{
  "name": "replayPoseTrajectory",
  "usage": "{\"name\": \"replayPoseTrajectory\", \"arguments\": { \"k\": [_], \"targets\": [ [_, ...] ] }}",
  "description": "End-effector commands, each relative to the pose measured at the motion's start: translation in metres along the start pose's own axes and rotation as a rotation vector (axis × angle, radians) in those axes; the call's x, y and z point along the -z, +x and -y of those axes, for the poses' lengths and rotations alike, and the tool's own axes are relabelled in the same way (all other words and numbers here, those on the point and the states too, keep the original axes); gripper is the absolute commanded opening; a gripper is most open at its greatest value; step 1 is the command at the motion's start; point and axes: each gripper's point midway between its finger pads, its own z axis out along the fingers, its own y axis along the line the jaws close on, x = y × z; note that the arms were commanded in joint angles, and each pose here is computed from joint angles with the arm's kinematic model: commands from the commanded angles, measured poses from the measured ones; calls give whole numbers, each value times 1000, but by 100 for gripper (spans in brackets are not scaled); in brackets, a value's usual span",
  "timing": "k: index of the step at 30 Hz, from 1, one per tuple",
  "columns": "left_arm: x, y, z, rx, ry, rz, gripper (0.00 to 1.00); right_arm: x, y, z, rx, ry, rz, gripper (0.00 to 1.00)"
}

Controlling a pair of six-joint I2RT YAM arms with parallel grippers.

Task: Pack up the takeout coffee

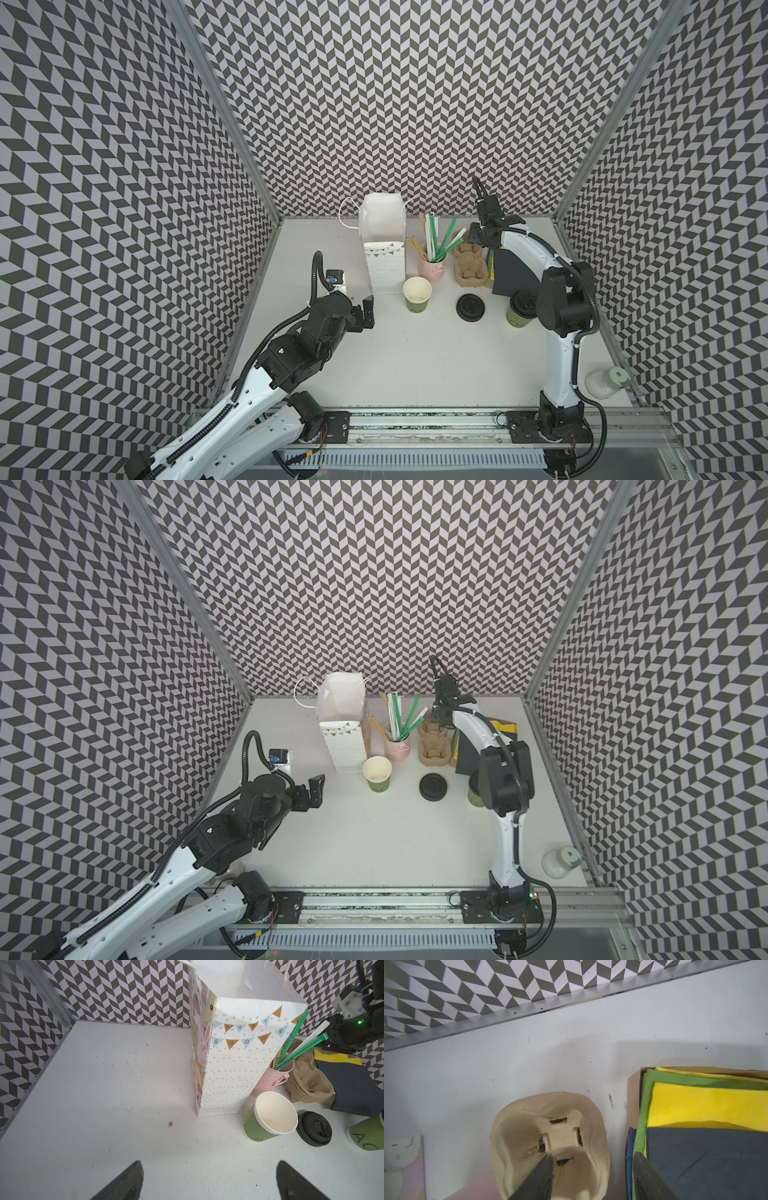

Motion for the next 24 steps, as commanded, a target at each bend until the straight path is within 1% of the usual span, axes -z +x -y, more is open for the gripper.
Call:
{"name": "replayPoseTrajectory", "arguments": {
  "k": [1, 5, 9, 19, 24],
  "targets": [
    [-1, -1, -1, 4, -2, 5, 100, -9, -5, -3, 20, -12, 14, 57],
    [-2, 0, -2, 5, -3, 3, 100, -20, 2, -4, 31, -14, -6, 55],
    [-2, -1, -3, 6, -6, 4, 100, -22, 0, -7, 36, -28, -1, 51],
    [-4, 0, -3, 5, -7, -3, 100, -26, -5, -5, 52, 3, 22, 45],
    [-6, 1, -3, 4, -6, -9, 100, -28, -6, -8, 55, -8, 19, 41]
  ]
}}
